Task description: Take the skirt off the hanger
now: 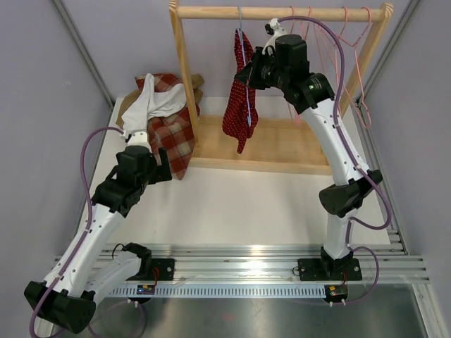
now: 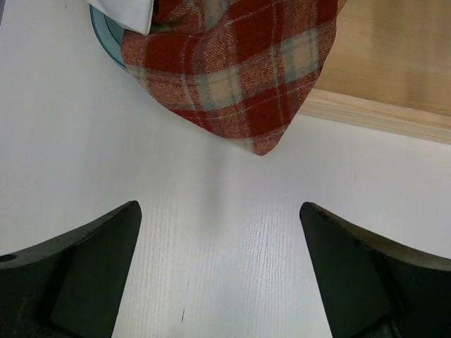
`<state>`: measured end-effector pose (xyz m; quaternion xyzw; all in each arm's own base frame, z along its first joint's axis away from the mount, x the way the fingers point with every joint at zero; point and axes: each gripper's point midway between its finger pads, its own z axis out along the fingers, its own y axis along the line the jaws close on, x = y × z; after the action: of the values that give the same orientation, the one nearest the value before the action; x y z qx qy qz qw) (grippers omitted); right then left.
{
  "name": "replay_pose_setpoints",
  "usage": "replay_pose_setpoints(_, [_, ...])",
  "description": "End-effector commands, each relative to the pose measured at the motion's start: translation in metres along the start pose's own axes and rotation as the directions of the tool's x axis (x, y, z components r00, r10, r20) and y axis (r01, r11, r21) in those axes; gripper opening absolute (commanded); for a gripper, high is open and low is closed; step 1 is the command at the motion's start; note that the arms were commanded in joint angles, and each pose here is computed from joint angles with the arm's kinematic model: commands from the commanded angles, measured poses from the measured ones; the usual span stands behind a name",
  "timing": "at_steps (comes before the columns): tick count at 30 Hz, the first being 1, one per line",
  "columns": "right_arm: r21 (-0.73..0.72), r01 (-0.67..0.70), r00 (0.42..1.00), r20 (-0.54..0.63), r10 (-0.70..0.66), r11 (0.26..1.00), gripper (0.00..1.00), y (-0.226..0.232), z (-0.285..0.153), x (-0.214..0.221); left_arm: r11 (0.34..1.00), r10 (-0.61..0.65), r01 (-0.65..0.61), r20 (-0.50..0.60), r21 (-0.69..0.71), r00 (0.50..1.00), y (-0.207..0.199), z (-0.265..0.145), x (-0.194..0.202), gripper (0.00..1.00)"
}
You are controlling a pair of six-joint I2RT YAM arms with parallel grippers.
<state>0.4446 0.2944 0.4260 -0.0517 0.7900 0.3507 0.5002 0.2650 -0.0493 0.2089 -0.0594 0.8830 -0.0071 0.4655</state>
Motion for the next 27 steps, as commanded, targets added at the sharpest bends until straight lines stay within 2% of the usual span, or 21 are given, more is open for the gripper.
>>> replay_pose_setpoints(1, [-0.01,0.013,0.992,0.125,-0.012,1.0,0.0,0.016,-0.013,-0.036,1.0,-0.003,0.003,0.057,0.002,0.998,0.0,-0.006,-0.017,0.99])
replay_pose_setpoints(5, [-0.018,0.041,0.984,0.171,-0.038,0.999,0.0,0.027,-0.03,-0.055,1.0,-0.003,0.001,0.06,0.019,0.998,-0.003,-0.007,-0.017,0.99])
replay_pose_setpoints(6, [-0.035,0.059,0.975,0.215,-0.051,0.998,0.0,0.037,-0.043,-0.07,1.0,-0.001,-0.001,0.06,0.027,0.998,-0.004,-0.007,-0.017,0.99])
replay_pose_setpoints(10, [-0.06,0.081,0.96,0.273,-0.062,0.995,0.0,0.053,-0.074,-0.089,0.997,0.004,-0.009,0.071,0.077,0.997,-0.012,-0.01,-0.019,0.99])
replay_pose_setpoints(12, [-0.061,0.076,0.963,0.262,-0.057,0.995,0.0,0.053,-0.079,-0.085,0.992,0.0,-0.011,0.09,0.124,0.996,-0.019,-0.014,-0.022,0.99])
replay_pose_setpoints(13, [-0.076,0.079,0.955,0.291,-0.054,0.994,0.0,0.061,-0.099,-0.093,0.988,-0.006,-0.011,0.114,0.152,0.993,-0.022,-0.019,-0.026,0.99])
replay_pose_setpoints(15, [-0.071,0.064,0.966,0.256,-0.044,0.995,0.0,0.056,-0.099,-0.08,0.964,-0.015,-0.024,0.143,0.265,0.99,-0.041,-0.027,-0.032,0.99])
replay_pose_setpoints(16, [-0.092,0.065,0.96,0.276,-0.037,0.994,0.0,0.064,-0.117,-0.084,0.951,-0.022,-0.029,0.16,0.309,0.987,-0.048,-0.033,-0.036,0.99])
replay_pose_setpoints(18, [-0.108,0.048,0.968,0.249,-0.02,0.993,0.0,0.065,-0.129,-0.072,0.903,-0.042,-0.04,0.18,0.427,0.983,-0.071,-0.044,-0.045,0.99])
replay_pose_setpoints(21, [-0.117,0.016,0.98,0.201,0.007,0.993,0.0,0.06,-0.132,-0.052,0.84,-0.061,-0.073,0.228,0.537,0.972,-0.101,-0.064,-0.062,0.99])
replay_pose_setpoints(23, [-0.166,0.0,0.978,0.205,0.034,0.986,0.0,0.07,-0.15,-0.049,0.79,-0.064,-0.118,0.271,0.602,0.96,-0.125,-0.076,-0.073,0.99])
replay_pose_setpoints(27, [-0.195,-0.052,0.987,0.139,0.08,0.98,0.0,0.07,-0.156,-0.025,0.621,-0.041,-0.254,0.355,0.741,0.934,-0.188,-0.112,-0.074,0.99])
